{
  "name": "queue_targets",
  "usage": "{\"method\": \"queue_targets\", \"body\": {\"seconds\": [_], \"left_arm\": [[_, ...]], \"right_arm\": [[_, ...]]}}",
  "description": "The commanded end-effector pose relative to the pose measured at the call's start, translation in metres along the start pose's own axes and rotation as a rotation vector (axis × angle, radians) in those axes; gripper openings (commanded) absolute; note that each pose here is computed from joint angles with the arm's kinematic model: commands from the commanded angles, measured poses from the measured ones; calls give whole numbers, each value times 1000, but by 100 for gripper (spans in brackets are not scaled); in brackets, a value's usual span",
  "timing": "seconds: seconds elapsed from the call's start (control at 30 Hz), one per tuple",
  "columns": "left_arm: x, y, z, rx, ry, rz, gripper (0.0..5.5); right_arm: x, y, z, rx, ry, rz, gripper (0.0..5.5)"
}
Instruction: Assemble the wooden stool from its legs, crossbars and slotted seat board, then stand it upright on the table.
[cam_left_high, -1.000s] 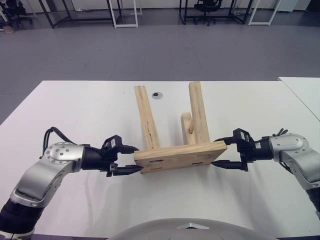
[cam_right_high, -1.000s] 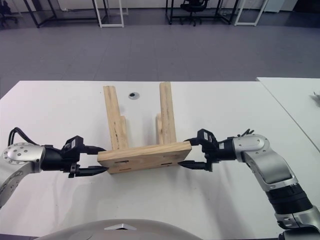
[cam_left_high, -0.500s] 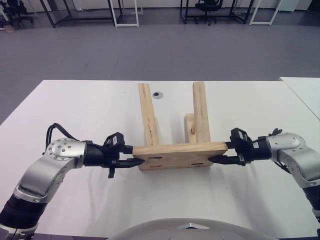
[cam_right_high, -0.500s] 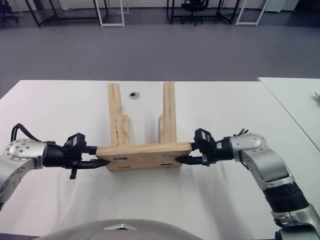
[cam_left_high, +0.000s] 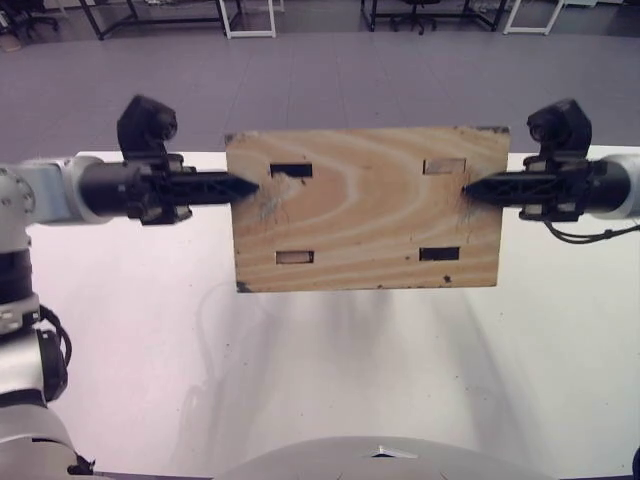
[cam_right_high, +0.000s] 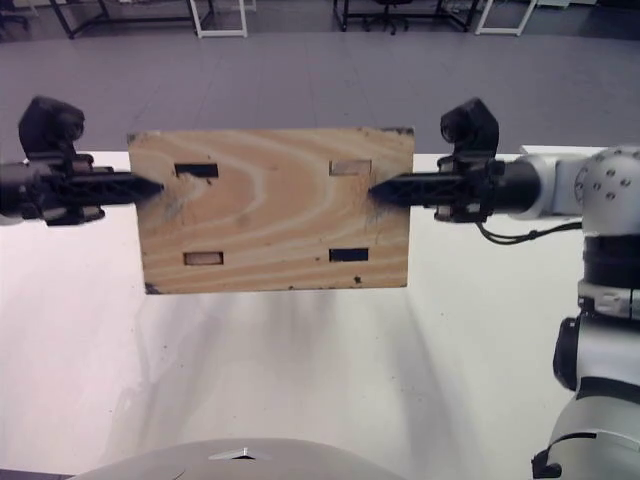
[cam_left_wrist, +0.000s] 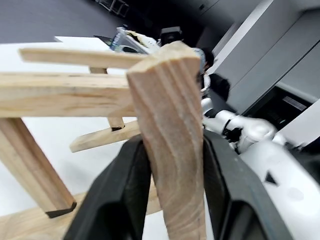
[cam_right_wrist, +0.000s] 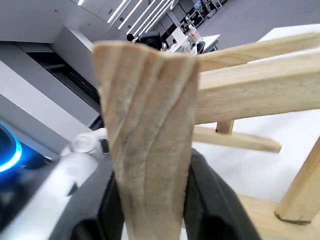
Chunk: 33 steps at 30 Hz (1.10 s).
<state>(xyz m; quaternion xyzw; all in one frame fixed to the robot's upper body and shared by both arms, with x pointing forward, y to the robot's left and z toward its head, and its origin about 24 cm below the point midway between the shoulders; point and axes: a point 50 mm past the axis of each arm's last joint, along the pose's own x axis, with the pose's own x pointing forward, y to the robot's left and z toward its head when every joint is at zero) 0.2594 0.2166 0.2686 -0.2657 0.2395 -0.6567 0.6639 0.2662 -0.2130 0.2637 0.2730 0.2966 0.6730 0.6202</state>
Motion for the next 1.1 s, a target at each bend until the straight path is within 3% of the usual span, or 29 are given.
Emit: {"method": "queue_targets", "body": {"seconds": [0.03,0.13,0.27,0.4,0.53,0.63,0.73,0.83,0.93,1.0,1.1], "left_arm": [[5,-39,28,-168,37,-221,134],[-1,-29,14,-315,36,-247,134],[-5,-5,-20,-542,70,-226,134],[-11,22,-48,-643,57,-78,134],[-22,41,-73,-602,15,178,232],[-36,47,-77,-549,-74,309,281],[-70,42,-69,-463,-219,469,333],[-118,22,-60,-324,-413,627,379],[-148,27,-68,-36,-489,932,392],[-152,53,-84,206,-395,1261,392],[-127,90,-103,460,-304,1455,392]], "right_arm": [[33,70,32,141,195,477,134],[41,51,25,298,218,474,134],[39,13,-10,556,216,444,134],[36,-41,-46,672,176,262,134],[12,-71,-86,694,91,24,242],[-3,-73,-91,667,10,-61,300],[-34,-66,-87,595,-124,-183,360],[-77,-52,-73,423,-362,-319,414],[-104,-58,-78,129,-562,-566,416],[-106,-84,-98,-57,-645,-857,416],[-108,-127,-134,-263,-721,-1328,416]]}}
